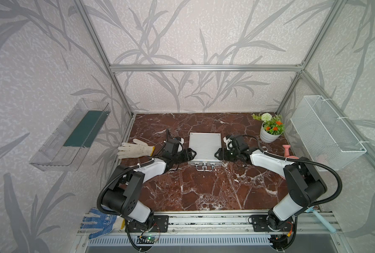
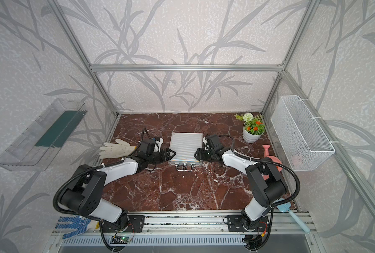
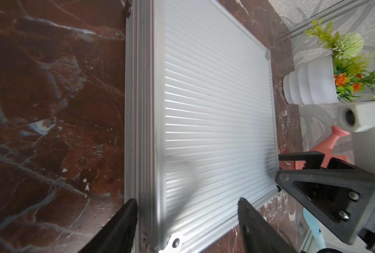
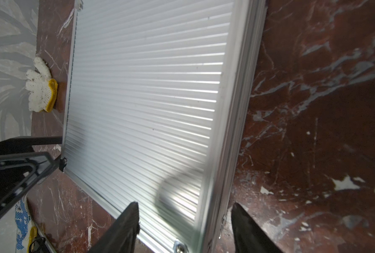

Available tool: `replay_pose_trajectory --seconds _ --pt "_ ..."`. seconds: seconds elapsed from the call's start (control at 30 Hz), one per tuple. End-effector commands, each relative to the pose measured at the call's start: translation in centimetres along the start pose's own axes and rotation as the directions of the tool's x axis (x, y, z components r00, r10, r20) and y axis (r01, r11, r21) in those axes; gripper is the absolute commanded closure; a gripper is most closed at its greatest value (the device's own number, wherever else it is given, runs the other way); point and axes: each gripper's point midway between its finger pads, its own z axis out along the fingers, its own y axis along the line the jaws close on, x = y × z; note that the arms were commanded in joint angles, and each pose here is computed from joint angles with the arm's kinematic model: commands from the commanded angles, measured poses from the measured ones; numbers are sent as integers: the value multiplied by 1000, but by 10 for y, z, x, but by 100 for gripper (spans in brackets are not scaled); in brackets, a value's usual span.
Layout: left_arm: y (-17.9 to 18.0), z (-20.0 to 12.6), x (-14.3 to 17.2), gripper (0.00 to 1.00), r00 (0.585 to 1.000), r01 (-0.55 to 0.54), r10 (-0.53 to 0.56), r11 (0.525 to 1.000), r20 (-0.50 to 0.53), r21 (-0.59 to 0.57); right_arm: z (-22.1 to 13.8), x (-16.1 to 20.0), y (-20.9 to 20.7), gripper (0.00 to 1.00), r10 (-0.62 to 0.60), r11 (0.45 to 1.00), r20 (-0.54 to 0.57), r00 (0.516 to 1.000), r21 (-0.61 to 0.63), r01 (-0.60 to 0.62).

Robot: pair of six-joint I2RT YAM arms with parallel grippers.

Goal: Open the poker set cases
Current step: Open the case lid on the poker set case.

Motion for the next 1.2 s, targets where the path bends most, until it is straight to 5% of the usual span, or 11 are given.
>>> replay_pose_trajectory --seconds 0.0,0.47,0.83,1.17 --pt "5 -9 23 27 998 6 -6 1000 -61 -14 -1 0 8 33 -36 999 -27 999 -26 35" --pt "-1 12 30 29 995 11 -6 999 -97 51 5 11 25 52 -14 997 -32 999 -79 11" --pt "7 -3 22 29 992 -88 85 996 -92 -28 -7 13 20 38 -23 999 -28 999 -43 21" --pt "-11 7 15 29 990 -104 106 994 -98 26 -5 12 29 51 -3 996 -24 1000 -92 1"
